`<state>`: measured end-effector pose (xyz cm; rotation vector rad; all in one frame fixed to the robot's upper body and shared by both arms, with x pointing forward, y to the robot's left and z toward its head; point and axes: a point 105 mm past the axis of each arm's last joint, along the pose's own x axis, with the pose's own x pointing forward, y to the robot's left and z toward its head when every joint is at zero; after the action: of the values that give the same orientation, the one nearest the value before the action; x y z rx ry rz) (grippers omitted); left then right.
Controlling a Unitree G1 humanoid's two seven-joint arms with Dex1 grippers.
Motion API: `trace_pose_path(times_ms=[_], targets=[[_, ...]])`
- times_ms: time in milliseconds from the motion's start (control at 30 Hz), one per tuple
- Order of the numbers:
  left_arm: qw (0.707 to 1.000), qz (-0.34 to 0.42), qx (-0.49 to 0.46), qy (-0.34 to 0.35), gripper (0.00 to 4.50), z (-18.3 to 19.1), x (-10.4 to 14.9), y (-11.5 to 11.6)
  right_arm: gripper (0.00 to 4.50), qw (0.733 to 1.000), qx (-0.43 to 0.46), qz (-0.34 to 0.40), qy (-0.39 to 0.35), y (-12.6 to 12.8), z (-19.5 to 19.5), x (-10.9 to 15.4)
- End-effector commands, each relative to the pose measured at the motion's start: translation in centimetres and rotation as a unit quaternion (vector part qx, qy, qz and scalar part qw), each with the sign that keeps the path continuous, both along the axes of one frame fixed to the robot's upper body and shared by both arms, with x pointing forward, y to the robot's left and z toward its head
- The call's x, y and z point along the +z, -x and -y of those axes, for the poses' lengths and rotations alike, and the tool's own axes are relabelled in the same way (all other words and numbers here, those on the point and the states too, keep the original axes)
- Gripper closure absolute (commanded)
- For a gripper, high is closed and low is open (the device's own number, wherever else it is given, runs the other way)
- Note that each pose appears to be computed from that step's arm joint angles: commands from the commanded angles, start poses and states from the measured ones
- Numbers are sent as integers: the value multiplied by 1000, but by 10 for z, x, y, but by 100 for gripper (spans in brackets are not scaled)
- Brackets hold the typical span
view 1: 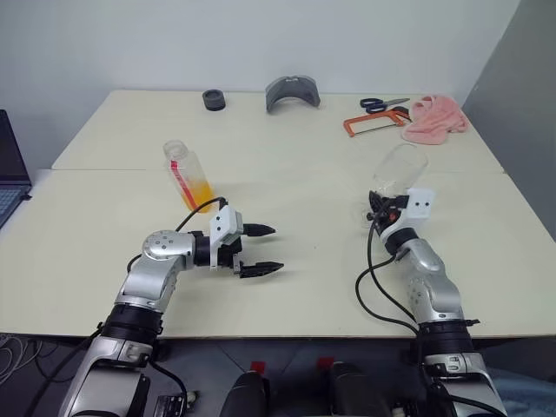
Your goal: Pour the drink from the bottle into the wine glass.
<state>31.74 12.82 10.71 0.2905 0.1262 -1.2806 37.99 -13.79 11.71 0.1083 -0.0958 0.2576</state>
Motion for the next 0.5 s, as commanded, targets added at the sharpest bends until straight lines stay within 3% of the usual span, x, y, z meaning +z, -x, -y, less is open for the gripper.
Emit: trace_pose_path(times_ms=[33, 100, 300, 500], targets=[[999, 28, 17, 5, 0, -6, 11, -1, 426, 997, 40, -35, 54, 6, -20, -30], [999, 29, 36, 11, 0, -10, 11, -2, 426, 994, 64, -4, 93, 6, -28, -23], [990, 53, 126, 35, 0, -30, 19, -6, 426, 984, 154, 71, 63, -3, -74, 21], [977, 67, 197, 45, 0, -53, 25, 0, 426, 958, 262, 80, 82, -9, -133, 26]])
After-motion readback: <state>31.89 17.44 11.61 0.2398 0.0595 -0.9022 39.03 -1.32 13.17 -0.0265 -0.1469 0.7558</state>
